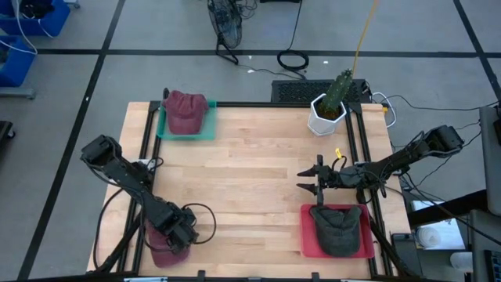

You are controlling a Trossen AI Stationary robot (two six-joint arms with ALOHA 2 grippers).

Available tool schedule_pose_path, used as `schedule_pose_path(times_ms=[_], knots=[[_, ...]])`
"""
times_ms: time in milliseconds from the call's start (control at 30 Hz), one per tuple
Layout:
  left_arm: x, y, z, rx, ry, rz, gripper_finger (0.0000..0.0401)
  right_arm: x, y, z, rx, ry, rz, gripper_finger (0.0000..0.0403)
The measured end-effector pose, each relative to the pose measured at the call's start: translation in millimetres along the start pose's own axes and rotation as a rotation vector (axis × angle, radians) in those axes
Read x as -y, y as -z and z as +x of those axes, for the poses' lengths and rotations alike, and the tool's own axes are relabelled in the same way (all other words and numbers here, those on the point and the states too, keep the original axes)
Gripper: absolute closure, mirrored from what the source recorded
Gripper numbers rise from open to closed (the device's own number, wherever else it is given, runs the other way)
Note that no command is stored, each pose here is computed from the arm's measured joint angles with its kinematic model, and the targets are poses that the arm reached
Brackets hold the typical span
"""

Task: Pick & Place hat
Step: Put the maroon cap into the green bin

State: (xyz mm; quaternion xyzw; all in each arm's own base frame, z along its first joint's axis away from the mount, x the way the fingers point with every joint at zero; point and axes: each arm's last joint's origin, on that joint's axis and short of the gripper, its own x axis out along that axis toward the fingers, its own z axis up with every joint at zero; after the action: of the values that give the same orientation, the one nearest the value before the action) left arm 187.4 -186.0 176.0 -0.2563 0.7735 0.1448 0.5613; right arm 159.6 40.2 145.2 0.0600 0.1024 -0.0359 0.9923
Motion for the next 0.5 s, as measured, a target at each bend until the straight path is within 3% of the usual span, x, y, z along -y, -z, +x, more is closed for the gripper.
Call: schedule_pose_path(times_ms=[300, 500], knots=[[-7.7, -26.6, -13.1, -0.003, 0.026, 0.104, 0.0388, 0.3, 1.4, 0.0, -0.014, 0.003, -0.006, 0.0238], [-11.0, -56.0, -36.3, 0.178, 0.013, 0.175, 0.0390, 0.3, 1.3, 0.0, -0.013, 0.004, -0.006, 0.0238]])
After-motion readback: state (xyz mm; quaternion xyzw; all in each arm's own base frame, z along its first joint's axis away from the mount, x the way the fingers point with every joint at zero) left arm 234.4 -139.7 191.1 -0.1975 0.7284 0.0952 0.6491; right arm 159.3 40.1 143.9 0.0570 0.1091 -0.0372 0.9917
